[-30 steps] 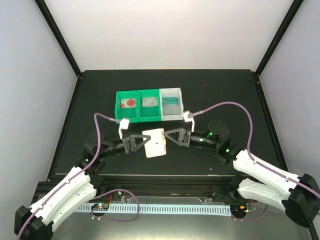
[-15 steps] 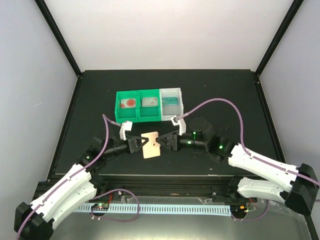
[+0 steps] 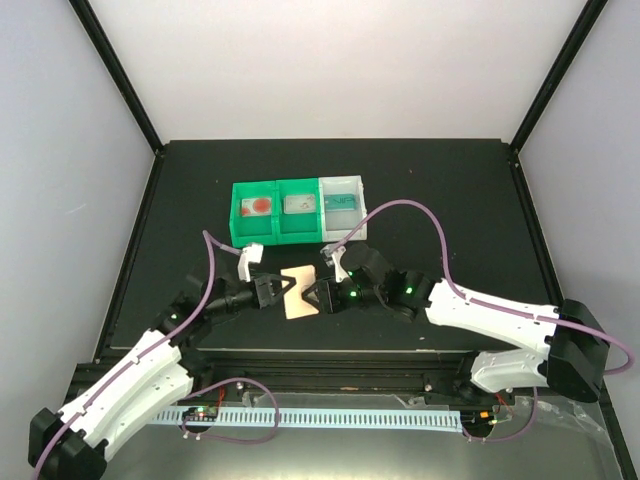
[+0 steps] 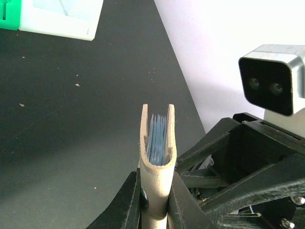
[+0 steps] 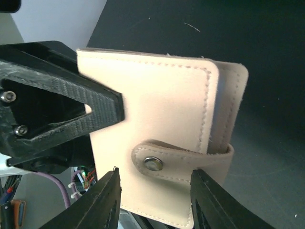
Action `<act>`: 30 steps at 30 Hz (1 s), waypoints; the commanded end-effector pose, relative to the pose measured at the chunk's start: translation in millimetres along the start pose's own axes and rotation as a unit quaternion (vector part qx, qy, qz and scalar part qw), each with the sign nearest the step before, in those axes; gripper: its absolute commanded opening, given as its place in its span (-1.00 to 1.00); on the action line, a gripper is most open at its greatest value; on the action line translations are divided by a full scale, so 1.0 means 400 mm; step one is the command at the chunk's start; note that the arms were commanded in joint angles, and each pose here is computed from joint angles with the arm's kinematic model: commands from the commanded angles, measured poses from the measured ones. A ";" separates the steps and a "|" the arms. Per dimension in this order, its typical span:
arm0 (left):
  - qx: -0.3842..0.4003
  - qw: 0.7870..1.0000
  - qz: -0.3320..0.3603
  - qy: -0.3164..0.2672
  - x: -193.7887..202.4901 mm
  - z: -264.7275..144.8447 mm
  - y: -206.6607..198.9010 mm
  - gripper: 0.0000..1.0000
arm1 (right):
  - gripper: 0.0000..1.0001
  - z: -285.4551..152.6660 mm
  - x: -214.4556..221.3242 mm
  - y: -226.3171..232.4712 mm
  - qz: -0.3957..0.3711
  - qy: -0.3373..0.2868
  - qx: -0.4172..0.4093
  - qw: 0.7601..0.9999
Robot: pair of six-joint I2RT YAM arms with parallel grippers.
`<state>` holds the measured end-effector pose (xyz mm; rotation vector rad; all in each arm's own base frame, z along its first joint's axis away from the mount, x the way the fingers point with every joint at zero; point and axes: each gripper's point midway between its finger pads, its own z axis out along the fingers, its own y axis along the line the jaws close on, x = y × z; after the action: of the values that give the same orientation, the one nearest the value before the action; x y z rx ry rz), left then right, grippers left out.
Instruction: Take the credit cards out of the card holder
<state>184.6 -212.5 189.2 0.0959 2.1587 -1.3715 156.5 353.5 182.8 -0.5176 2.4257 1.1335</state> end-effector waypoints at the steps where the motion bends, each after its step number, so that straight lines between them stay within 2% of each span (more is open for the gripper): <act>1: 0.047 0.999 0.001 -0.022 -0.030 -0.022 -0.071 -0.97 | -0.15 0.004 -0.014 -0.008 0.008 -0.012 0.024 1.000; 10: 0.061 0.998 -0.006 -0.021 -0.026 -0.030 -0.083 -0.97 | -0.06 0.025 -0.009 -0.006 0.014 -0.008 0.020 1.000; 17: 0.064 0.998 -0.009 -0.009 -0.014 -0.023 -0.079 -0.97 | 0.03 0.060 0.005 -0.038 0.013 0.016 0.064 0.998; 21: 0.070 0.997 -0.012 -0.014 -0.019 -0.023 -0.083 -0.97 | 0.02 0.075 0.006 -0.050 0.016 0.017 0.078 0.997; 30: 0.061 0.998 -0.016 -0.002 -0.010 -0.018 -0.074 -0.97 | -0.13 0.081 0.006 -0.102 0.005 0.014 0.134 0.991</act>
<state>186.2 -205.2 175.4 -0.0270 2.2017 -1.3660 168.9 364.6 152.1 -0.4632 2.5364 0.9412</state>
